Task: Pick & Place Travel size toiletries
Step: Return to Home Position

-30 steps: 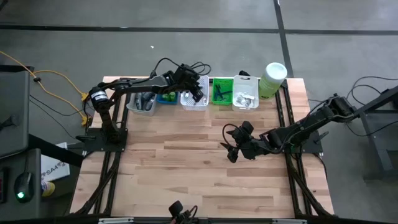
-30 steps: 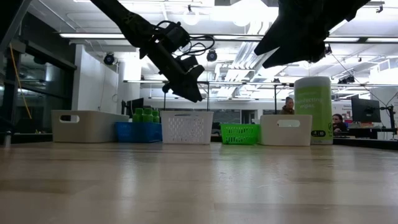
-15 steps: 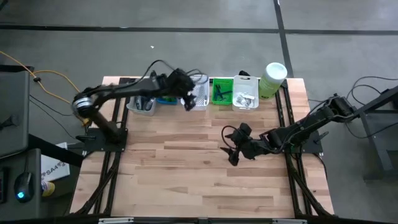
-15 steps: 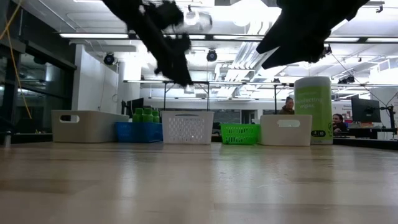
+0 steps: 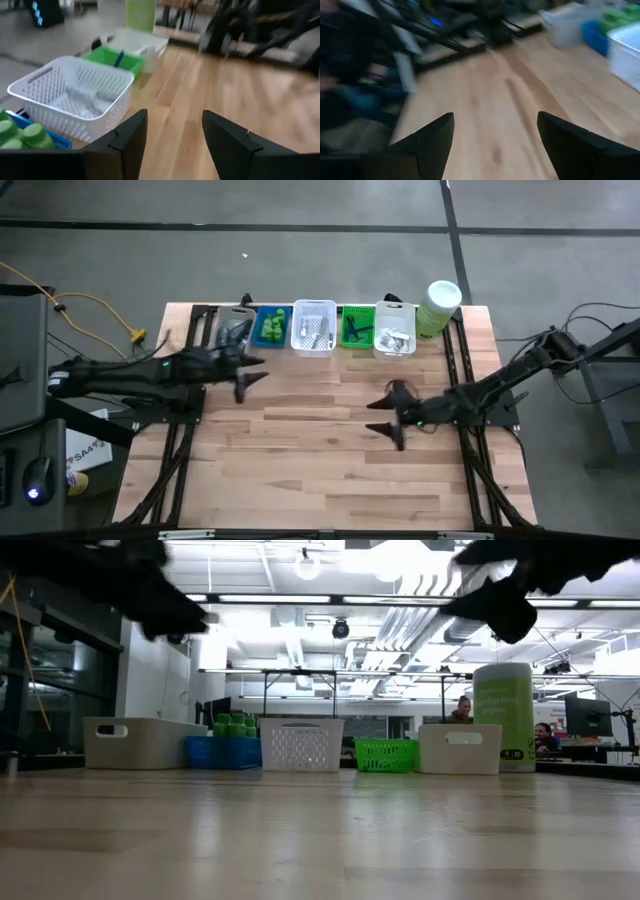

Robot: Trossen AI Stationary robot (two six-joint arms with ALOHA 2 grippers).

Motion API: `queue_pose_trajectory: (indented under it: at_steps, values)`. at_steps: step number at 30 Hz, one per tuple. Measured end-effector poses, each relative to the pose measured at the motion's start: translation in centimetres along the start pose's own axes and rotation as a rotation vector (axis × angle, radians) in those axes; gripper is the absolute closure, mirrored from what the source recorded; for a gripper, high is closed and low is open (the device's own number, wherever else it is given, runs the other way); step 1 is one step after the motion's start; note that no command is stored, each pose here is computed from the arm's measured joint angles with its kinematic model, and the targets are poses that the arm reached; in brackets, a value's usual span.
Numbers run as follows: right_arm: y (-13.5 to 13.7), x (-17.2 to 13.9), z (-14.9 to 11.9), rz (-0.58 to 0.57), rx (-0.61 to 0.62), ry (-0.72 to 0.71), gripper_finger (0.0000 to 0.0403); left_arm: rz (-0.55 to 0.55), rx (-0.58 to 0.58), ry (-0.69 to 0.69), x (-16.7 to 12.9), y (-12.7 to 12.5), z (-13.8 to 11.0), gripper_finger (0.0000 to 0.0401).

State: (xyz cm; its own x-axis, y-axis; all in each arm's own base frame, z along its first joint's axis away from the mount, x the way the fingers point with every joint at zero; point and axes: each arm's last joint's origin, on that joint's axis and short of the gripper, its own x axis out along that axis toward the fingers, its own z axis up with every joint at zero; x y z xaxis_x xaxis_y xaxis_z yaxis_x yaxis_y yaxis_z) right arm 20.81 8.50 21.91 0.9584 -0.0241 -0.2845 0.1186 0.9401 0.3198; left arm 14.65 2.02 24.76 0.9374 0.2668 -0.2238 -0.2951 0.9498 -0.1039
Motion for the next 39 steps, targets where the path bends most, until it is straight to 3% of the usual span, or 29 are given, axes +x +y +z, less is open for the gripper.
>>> queue_pose_trajectory:
  at_steps: [4,10,16,24,26,39]
  values:
    - [-2.6,-2.7,0.4,0.182,0.025,-0.081,0.0123,-0.036,-0.036,-0.146,-3.5,0.3,-1.7,0.0213]
    - [-5.6,-6.5,0.5,0.242,0.021,-0.208,0.0123,-0.092,-0.051,-0.228,-6.8,1.0,-3.6,0.0213]
    - [-7.5,-9.2,-0.4,0.154,0.001,-0.288,0.0123,-0.085,-0.014,-0.175,-6.5,0.9,-4.2,0.0213]
    - [-9.1,-9.1,-3.3,0.166,-0.053,-0.43,0.0123,-0.034,0.003,-0.298,-4.5,0.9,-6.5,0.0213]
    - [-9.2,-9.1,-3.5,0.18,-0.064,-0.425,0.0123,-0.028,0.013,-0.265,-4.0,0.9,-7.5,0.0213]
    - [-10.2,-8.6,-4.1,0.192,-0.071,-0.315,0.0123,-0.102,0.021,-0.259,-3.6,0.7,-8.3,0.0213]
